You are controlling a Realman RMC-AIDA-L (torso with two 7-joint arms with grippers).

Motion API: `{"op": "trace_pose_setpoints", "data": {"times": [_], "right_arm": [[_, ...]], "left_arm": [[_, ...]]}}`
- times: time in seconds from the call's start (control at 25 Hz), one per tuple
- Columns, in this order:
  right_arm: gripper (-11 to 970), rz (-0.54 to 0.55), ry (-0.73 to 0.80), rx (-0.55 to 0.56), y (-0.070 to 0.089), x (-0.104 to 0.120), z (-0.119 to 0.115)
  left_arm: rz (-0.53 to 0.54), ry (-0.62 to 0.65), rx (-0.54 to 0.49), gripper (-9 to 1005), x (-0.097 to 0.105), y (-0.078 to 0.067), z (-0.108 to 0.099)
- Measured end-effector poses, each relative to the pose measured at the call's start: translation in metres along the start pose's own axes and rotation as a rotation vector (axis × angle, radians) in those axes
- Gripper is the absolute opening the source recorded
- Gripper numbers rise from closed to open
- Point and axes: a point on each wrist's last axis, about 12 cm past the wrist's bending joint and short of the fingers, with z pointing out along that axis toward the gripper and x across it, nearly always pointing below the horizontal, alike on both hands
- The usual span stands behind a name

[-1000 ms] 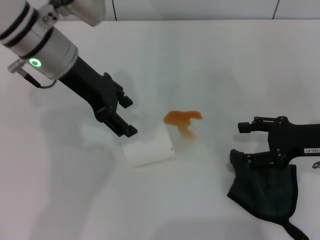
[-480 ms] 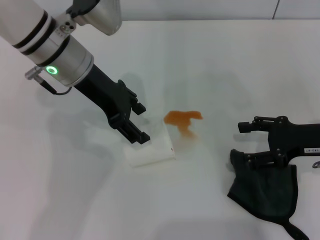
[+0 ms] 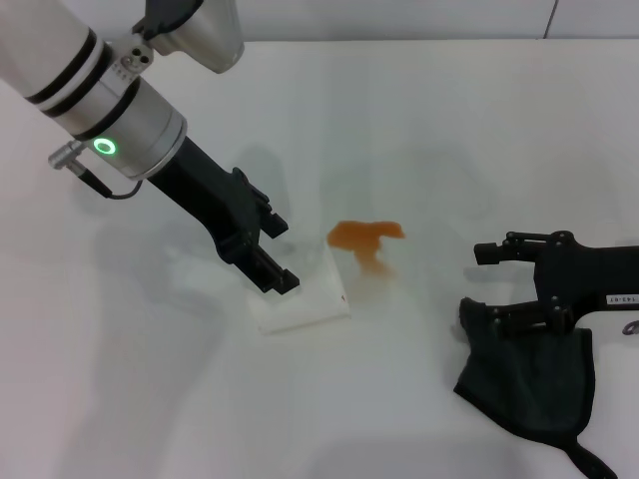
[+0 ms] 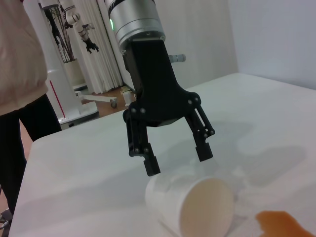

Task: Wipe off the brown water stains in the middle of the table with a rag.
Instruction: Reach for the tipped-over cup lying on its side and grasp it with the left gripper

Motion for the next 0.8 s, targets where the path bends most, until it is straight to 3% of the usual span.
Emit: {"op": "trace_pose_setpoints", "data": {"times": [0.8], "right_arm": [[856, 0.002, 0.000, -0.005, 0.001, 0.000, 0.000]], "left_arm": [[-0.043, 0.025, 0.012, 845, 0.014, -0.002, 0.021]]}}
